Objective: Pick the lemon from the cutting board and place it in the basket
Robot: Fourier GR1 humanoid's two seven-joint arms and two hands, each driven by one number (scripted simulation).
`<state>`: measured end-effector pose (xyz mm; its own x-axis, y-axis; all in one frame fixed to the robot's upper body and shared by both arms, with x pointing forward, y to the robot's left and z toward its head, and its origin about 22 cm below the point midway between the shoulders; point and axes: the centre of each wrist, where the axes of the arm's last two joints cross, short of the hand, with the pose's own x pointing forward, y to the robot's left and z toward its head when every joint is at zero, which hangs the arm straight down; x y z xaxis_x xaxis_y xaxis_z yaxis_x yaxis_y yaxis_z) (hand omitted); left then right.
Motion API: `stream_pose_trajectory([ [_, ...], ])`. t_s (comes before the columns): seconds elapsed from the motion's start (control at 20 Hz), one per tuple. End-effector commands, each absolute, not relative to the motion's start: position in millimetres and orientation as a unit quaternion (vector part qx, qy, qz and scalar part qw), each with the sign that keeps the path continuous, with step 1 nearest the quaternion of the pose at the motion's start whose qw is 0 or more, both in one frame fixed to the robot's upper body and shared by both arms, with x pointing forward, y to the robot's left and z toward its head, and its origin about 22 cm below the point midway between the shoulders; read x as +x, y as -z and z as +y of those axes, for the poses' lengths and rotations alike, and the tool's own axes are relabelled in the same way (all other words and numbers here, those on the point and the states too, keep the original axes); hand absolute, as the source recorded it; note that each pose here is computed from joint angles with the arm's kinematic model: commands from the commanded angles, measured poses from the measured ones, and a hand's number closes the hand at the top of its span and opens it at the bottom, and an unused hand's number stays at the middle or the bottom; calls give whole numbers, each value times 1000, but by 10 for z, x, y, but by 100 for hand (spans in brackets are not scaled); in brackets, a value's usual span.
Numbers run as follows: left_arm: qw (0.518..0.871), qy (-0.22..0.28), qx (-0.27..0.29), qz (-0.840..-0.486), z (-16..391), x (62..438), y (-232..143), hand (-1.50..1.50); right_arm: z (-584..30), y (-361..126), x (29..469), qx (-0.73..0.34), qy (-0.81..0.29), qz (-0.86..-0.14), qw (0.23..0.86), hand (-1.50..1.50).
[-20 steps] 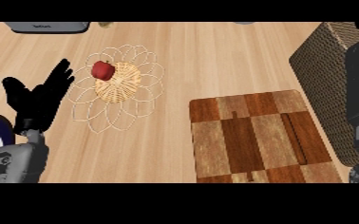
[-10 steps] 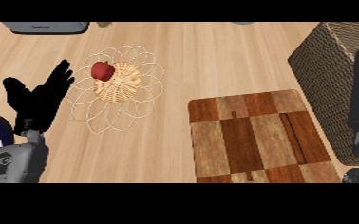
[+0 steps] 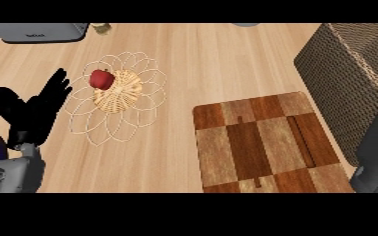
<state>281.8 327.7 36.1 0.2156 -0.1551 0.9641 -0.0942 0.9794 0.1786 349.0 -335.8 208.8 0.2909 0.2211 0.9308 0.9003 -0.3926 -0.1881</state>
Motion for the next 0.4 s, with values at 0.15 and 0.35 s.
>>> stream_pose_trajectory([
  [0.15,773,13,111,-625,3333,2807,-383,0,-3179,-1875,2691,-681,435,-388,444,-150],
  [0.35,778,12,96,-621,3314,2653,-315,0,-3099,-1897,2178,-666,433,-401,456,-150],
])
